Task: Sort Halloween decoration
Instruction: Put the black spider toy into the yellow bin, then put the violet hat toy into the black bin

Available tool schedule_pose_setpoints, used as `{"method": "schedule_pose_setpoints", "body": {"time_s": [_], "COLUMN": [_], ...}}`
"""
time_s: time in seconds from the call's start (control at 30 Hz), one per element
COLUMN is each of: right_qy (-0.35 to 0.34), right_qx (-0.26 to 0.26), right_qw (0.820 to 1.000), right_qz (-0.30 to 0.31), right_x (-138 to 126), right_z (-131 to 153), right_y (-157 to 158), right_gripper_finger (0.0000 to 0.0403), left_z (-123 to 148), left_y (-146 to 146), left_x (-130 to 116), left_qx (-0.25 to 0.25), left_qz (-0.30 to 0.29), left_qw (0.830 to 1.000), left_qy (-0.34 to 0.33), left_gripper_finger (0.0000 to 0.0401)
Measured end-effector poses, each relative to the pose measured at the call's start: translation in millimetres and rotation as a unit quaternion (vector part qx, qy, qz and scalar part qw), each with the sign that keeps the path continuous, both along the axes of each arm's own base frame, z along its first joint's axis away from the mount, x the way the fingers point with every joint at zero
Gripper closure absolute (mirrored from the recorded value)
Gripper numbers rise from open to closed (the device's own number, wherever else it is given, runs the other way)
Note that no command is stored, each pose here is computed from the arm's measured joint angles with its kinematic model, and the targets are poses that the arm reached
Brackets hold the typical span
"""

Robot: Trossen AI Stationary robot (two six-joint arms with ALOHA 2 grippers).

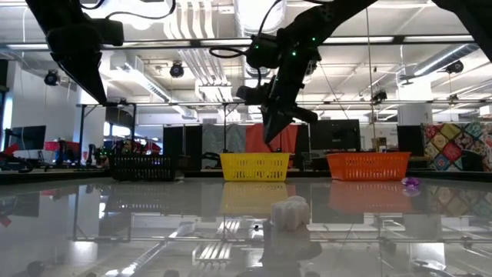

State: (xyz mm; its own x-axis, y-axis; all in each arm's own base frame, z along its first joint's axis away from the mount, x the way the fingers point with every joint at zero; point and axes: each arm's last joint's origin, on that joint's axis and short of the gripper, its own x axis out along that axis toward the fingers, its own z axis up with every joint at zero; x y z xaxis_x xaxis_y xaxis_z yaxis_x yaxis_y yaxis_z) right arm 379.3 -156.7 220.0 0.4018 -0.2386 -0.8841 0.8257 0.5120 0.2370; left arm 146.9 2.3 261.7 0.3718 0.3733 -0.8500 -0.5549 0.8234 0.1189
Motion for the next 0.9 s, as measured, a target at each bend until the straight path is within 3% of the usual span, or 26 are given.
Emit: {"method": "schedule_pose_setpoints", "body": {"time_s": [0.43, 0.73, 0.9], "right_qy": [0.006, 0.016, 0.067], "right_qx": [0.014, 0.008, 0.044], "right_qw": [1.0, 0.999, 0.995], "right_qz": [0.023, 0.038, 0.053], "right_x": [-4, -5, -17], "right_z": [-1, -2, 14], "right_y": [-4, -3, 4], "right_gripper_finger": [0.0387, 0.0319, 0.0293], "left_z": [-1, -4, -5], "left_y": [0, 0, -1], "left_x": [1, 5, 6], "left_qx": [-0.003, -0.002, -0.019], "left_qz": [0.008, 0.008, 0.001], "left_qw": [1.0, 1.0, 1.0], "left_qy": [0.001, 0.011, 0.017], "left_gripper_finger": [0.0283, 0.0283, 0.0283]}}
